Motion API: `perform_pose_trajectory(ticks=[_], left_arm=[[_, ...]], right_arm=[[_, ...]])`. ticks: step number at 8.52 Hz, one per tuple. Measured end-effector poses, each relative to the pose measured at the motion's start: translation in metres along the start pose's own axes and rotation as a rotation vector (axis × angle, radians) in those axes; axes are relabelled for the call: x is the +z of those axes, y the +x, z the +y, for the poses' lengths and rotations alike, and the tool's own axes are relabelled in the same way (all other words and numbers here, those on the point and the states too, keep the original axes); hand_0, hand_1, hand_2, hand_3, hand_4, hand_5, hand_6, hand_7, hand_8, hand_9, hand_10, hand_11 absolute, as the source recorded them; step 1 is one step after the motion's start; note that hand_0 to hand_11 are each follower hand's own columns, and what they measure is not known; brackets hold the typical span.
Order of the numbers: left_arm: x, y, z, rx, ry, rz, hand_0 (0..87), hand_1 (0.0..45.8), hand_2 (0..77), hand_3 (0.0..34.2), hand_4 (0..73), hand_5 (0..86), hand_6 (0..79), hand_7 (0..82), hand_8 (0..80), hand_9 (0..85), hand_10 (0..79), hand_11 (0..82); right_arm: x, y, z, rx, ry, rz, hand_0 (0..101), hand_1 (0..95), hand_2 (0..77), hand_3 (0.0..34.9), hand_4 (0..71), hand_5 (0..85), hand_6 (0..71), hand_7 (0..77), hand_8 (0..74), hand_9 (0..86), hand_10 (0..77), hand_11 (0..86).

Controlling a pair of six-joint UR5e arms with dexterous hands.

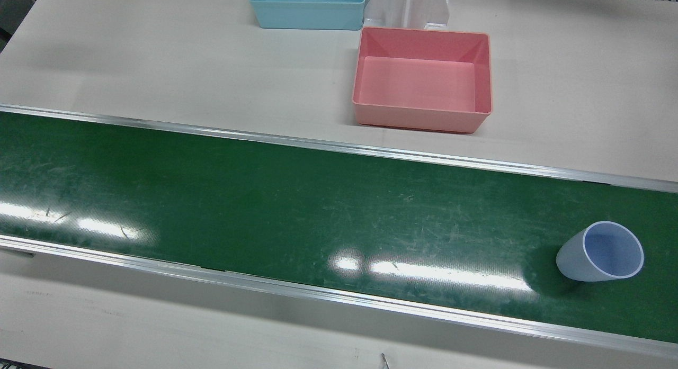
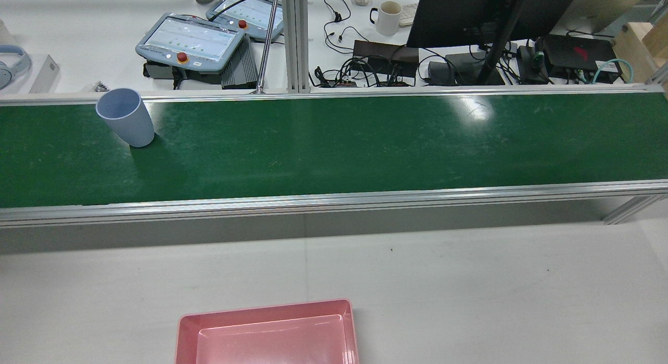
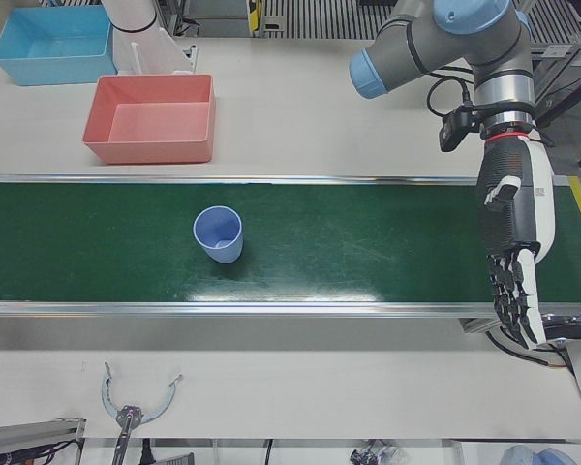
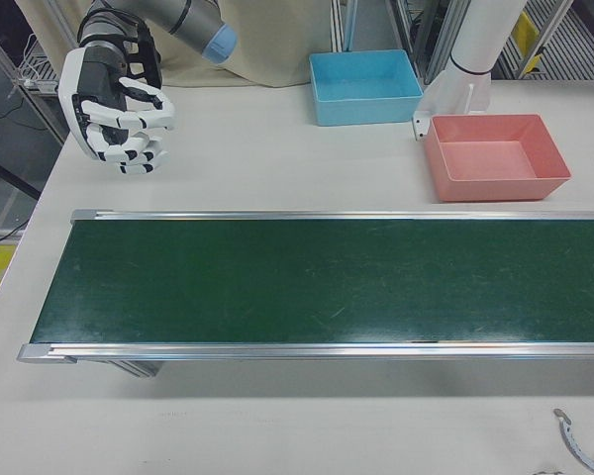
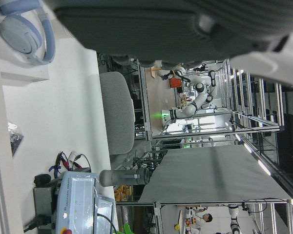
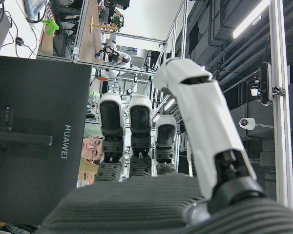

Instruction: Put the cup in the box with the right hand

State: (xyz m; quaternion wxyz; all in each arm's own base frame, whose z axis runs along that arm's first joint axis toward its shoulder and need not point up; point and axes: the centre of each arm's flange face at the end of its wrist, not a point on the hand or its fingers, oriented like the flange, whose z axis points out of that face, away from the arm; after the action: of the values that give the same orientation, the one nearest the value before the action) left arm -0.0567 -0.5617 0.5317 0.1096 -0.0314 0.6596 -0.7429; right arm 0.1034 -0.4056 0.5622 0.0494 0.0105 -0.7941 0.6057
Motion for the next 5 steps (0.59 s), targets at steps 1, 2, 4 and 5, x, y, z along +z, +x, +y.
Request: perform_pose_trajectory(ticks=[1, 2, 4, 5], left_arm=[[-0.0001, 0.0001, -0.0001, 0.0, 0.0, 0.0, 0.0, 0.5, 0.5, 0.0, 0.0, 0.0, 0.0, 0.0, 0.0, 0.5, 0.0, 0.0], [-0.0001, -0.0001, 0.0, 0.0, 0.0, -0.001, 0.0, 0.5, 0.5, 0.0, 0.0, 0.0, 0.0, 0.0, 0.0, 0.5, 0.0, 0.0], [0.0, 0.0, 0.0, 0.0, 0.0, -0.001, 0.0, 0.5, 0.5, 0.0, 0.0, 0.0, 0.0, 0.0, 0.0, 0.5, 0.0, 0.0], [0.0, -0.0001, 0.0, 0.0, 0.0, -0.001, 0.0, 0.5, 0.5, 0.0, 0.0, 0.0, 0.0, 0.0, 0.0, 0.5, 0.0, 0.0]], right_arm=[[0.0, 0.0, 0.0, 0.0, 0.0, 0.0, 80, 36.5, 35.5, 0.0, 31.6, 20.7, 22.4, 70.4, 44.7, 57.3, 34.9, 52.9], [0.0, 0.0, 0.0, 0.0, 0.0, 0.0, 80, 36.5, 35.5, 0.0, 31.6, 20.7, 22.4, 69.8, 44.7, 57.8, 34.9, 53.5], [0.0, 0.0, 0.0, 0.0, 0.0, 0.0, 80, 36.5, 35.5, 0.0, 31.6, 20.7, 22.4, 69.8, 44.7, 57.3, 34.9, 50.7], [0.0, 0.0, 0.0, 0.0, 0.0, 0.0, 80, 36.5, 35.5, 0.0, 31.1, 20.7, 22.4, 69.8, 44.7, 57.3, 34.9, 51.8]])
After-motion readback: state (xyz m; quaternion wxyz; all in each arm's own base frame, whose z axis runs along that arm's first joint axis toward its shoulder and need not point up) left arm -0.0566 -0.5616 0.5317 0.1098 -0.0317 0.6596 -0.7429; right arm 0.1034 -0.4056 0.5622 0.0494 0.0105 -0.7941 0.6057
